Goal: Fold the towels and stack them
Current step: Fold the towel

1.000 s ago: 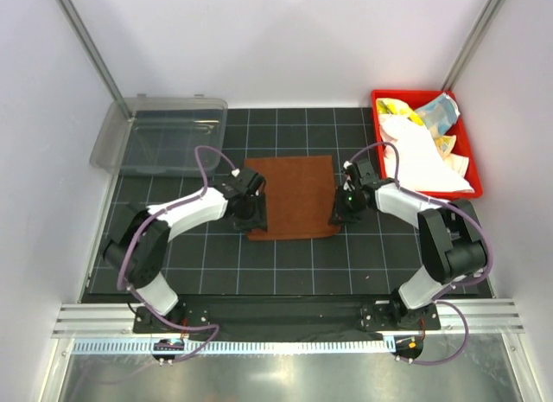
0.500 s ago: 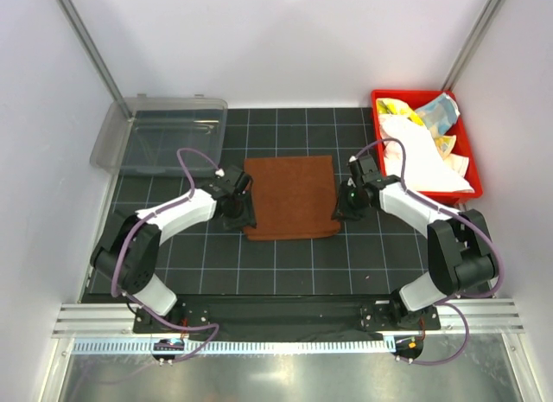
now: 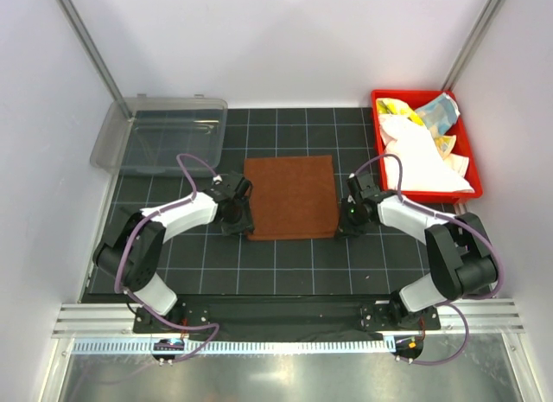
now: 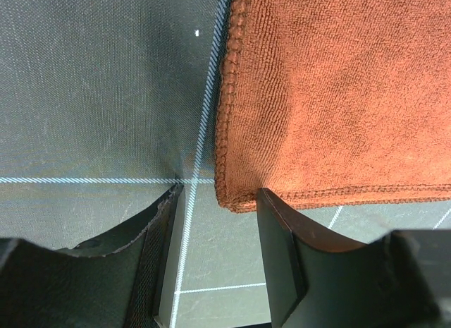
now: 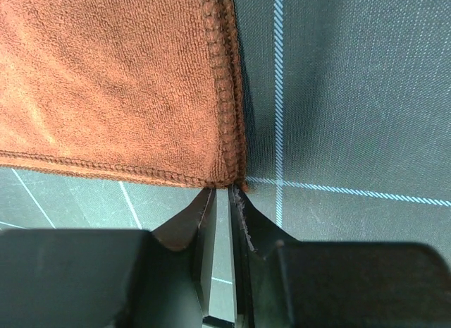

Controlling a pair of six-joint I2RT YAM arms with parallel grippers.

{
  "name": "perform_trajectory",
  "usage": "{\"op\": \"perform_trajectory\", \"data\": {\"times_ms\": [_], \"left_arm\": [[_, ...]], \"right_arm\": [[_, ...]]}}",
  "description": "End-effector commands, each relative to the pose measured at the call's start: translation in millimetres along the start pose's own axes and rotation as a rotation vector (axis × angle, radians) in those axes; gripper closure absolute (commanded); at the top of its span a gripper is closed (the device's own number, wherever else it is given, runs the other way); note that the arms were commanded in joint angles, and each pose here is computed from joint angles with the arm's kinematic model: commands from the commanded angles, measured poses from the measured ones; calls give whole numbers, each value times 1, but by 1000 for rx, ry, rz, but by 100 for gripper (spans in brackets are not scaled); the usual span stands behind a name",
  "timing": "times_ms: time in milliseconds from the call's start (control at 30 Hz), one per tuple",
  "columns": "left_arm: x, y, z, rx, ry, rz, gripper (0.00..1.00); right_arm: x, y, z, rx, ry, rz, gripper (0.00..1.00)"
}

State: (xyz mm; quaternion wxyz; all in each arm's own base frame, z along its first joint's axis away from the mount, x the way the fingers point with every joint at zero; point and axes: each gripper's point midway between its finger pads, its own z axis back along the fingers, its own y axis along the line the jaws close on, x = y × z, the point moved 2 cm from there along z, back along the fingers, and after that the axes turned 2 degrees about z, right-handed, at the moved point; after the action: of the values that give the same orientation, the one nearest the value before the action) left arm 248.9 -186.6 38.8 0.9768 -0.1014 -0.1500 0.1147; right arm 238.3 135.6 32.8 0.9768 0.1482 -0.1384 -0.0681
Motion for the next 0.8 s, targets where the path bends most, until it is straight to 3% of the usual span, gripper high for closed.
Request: {"op": "perform_trajectory", "data": {"times_ms": [0,367,500,767], "left_arm": [[8,2,5,9,-56,6,51],[23,-6,31,-37,-120,13,47],[19,-9,22,-81,-91,40,48],[7,-12,2,-109,-28,76,52]], "right_arm": [[3,-7,-2,-38,-44,-2,80],[24,14,34,12,-116,-27,75],[31,16,30,5,-122,-38,71],[37,14,14,-19,-108,-48,71]]}}
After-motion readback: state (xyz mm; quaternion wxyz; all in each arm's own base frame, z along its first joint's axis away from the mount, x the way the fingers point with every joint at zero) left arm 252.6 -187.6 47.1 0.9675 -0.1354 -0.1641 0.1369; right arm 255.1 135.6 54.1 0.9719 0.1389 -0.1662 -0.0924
